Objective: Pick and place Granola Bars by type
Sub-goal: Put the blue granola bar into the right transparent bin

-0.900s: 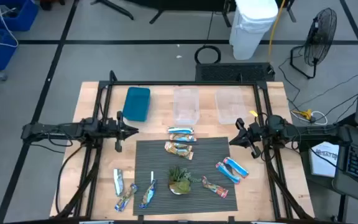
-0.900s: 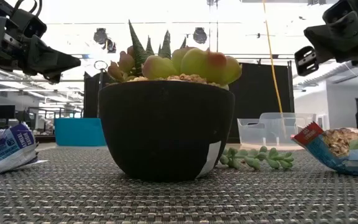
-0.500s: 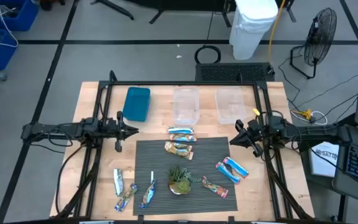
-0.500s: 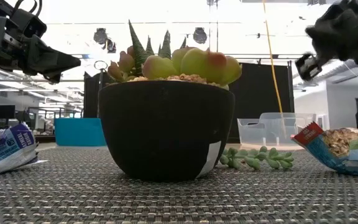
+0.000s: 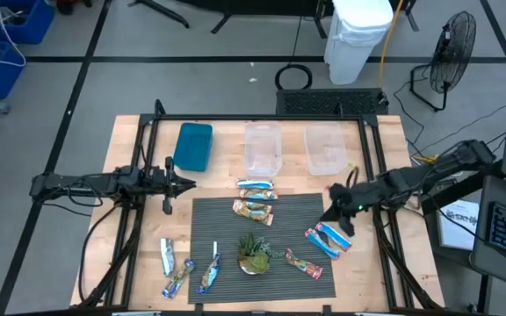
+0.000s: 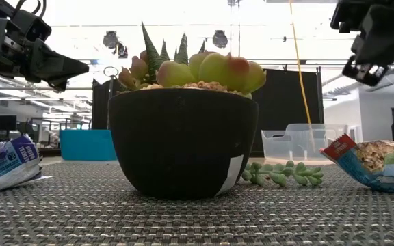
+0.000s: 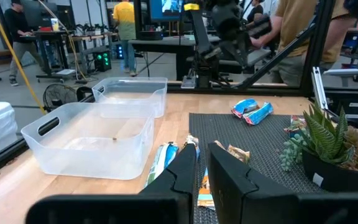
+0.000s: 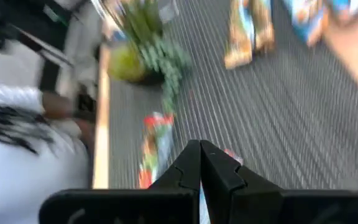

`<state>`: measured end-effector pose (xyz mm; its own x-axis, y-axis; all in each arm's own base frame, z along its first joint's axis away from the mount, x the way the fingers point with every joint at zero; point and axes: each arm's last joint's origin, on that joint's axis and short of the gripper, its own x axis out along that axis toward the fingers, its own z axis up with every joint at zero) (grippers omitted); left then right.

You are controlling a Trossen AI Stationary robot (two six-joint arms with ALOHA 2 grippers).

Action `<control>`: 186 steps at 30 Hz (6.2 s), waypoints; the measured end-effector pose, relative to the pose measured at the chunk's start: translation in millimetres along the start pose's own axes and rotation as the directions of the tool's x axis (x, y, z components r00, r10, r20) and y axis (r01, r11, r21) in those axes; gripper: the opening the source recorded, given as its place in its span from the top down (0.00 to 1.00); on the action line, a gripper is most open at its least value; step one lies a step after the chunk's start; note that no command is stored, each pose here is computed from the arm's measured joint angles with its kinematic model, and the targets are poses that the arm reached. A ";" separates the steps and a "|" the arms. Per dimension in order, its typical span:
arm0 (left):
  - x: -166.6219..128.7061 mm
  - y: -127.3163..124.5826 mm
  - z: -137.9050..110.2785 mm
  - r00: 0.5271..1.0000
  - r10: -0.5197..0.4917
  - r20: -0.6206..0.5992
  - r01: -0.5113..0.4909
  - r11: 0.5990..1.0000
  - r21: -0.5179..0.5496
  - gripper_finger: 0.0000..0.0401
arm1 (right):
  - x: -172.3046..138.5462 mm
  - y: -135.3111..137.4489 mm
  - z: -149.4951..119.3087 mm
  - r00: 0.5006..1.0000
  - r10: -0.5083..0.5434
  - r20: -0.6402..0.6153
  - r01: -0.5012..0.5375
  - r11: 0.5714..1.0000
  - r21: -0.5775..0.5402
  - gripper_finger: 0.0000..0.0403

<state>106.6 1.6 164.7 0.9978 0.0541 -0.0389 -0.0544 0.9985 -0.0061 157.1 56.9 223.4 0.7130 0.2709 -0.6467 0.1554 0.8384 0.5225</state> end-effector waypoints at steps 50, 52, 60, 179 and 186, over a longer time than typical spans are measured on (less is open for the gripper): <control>0.0 0.0 0.5 1.000 0.000 0.006 0.000 1.000 0.000 0.88 | 63.0 -30.8 -42.5 0.872 -0.268 -0.410 0.393 0.883 0.258 0.63; 0.0 0.0 0.5 1.000 0.000 0.006 0.000 1.000 0.000 0.88 | 63.0 -30.8 -42.5 0.872 -0.268 -0.410 0.388 0.889 0.245 0.67; 0.0 0.0 0.5 1.000 0.000 0.006 0.000 1.000 0.000 0.88 | 63.0 -30.9 -42.5 0.872 -0.270 -0.409 0.345 0.930 0.122 0.97; 0.0 0.0 0.5 1.000 0.000 0.005 0.000 1.000 0.000 0.88 | -42.5 -175.2 58.5 0.556 -0.817 0.151 0.736 0.569 0.367 1.00; 0.0 0.0 0.6 1.000 0.000 0.006 0.000 1.000 0.000 0.88 | -32.6 -191.4 57.1 0.581 -0.810 0.077 0.736 0.563 0.376 1.00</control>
<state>106.7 1.7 165.2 0.9980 0.0544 -0.0331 -0.0547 0.9985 -0.0064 143.2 -139.4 176.2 0.3411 -0.5586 -0.7561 0.8691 0.4939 0.0272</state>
